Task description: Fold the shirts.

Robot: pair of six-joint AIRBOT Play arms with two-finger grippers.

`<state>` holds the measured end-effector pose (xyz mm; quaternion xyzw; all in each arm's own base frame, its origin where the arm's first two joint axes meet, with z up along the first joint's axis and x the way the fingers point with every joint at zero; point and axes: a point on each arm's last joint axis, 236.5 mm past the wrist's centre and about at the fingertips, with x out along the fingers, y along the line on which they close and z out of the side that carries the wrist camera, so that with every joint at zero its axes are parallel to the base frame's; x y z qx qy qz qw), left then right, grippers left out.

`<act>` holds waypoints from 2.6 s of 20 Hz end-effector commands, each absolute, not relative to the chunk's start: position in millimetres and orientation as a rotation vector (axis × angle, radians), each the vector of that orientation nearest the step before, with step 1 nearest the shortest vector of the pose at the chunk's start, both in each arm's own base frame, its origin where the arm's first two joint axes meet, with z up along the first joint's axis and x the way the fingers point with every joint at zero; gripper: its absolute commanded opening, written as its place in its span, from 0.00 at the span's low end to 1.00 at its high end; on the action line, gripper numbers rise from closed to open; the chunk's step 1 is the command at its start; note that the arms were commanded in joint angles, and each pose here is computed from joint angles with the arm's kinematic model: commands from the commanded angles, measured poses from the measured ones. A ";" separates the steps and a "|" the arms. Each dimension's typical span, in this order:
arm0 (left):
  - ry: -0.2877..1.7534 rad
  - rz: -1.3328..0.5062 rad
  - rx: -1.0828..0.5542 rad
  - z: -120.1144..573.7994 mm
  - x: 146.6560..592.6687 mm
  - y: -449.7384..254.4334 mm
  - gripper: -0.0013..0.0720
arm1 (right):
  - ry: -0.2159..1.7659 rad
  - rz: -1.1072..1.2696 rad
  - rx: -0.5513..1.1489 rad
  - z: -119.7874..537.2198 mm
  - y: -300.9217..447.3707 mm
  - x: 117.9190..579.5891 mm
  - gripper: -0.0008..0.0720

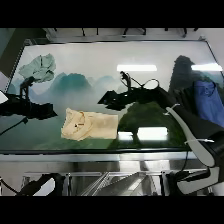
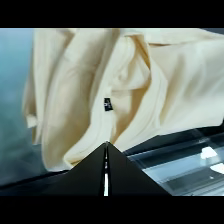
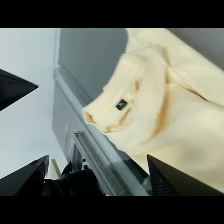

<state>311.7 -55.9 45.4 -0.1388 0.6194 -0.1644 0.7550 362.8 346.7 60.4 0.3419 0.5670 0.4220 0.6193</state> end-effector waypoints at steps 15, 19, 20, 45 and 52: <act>1.509 -0.616 -0.306 -67.8 385.0 -114.8 0.79 | 1.363 0.760 0.843 22.7 264.3 317.2 0.97; 1.483 -0.642 -0.275 -64.4 392.9 -113.4 0.04 | 1.365 0.757 0.846 22.7 264.3 317.2 0.97; 1.470 -0.638 -0.275 -58.5 396.0 -110.0 0.04 | 1.365 0.757 0.846 22.7 264.3 317.2 0.97; 1.168 -0.267 -0.677 16.2 426.3 42.9 0.04 | 1.564 0.571 0.887 -68.2 272.7 314.0 0.97; 1.016 -0.291 -0.567 96.7 419.0 19.0 0.04 | 1.516 0.581 0.826 -94.7 325.8 304.5 0.97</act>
